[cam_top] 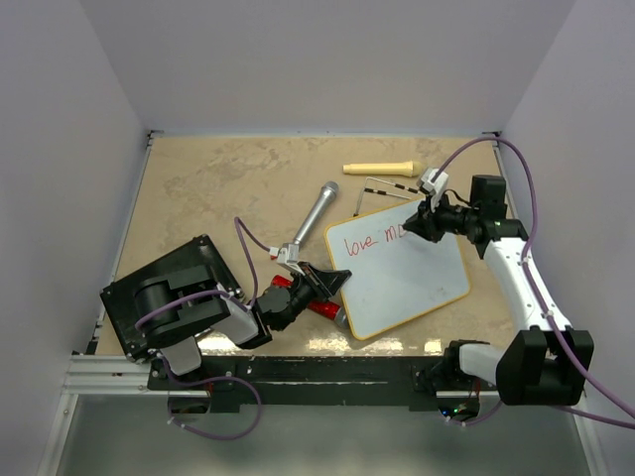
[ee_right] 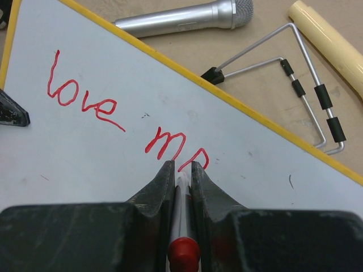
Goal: Write a sentence on the whiteboard
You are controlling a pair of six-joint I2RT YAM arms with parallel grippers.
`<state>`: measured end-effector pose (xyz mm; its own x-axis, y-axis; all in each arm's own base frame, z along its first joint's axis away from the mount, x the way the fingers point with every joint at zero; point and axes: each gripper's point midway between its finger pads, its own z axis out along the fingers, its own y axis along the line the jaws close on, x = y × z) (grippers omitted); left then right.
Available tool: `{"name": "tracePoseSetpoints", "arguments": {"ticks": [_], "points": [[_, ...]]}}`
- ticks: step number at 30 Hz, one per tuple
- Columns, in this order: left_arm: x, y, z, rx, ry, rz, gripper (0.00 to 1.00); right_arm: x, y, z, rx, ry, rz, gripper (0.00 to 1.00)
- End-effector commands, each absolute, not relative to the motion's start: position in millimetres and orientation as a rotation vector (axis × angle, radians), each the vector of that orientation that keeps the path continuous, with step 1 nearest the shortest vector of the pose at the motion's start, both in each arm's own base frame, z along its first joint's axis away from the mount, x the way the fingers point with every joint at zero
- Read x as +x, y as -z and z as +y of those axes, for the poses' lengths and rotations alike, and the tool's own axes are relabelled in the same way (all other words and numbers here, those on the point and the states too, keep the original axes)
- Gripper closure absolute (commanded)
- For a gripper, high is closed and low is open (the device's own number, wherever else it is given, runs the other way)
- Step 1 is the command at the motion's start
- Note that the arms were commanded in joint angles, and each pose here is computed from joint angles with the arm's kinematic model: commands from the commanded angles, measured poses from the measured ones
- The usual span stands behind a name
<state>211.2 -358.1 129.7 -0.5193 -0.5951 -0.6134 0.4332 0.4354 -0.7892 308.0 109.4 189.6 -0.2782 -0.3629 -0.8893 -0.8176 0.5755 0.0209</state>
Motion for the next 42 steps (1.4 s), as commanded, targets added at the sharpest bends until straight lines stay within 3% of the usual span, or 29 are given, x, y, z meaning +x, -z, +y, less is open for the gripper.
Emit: {"name": "tracePoseSetpoints", "arguments": {"ticks": [1,11,26,34,42], "points": [[205.9,-123.6,-360.6,0.056,1.193,1.653,1.0,323.9,-209.0,99.8,-0.908,-0.482,1.844,1.0],[205.4,-124.9,-360.9,0.057,1.196,1.649,1.0,341.9,-224.5,101.2,-0.882,-0.481,1.811,1.0],[205.7,-123.2,-360.9,0.058,1.194,1.652,1.0,311.9,-192.1,95.0,-0.969,-0.473,1.905,1.0],[205.1,-123.2,-360.2,0.06,1.194,1.653,1.0,327.5,-244.6,98.3,-0.903,-0.433,1.775,1.0],[204.1,-123.2,-360.3,0.065,1.199,1.651,1.0,344.8,-244.1,97.9,-0.875,-0.428,1.765,1.0]]}}
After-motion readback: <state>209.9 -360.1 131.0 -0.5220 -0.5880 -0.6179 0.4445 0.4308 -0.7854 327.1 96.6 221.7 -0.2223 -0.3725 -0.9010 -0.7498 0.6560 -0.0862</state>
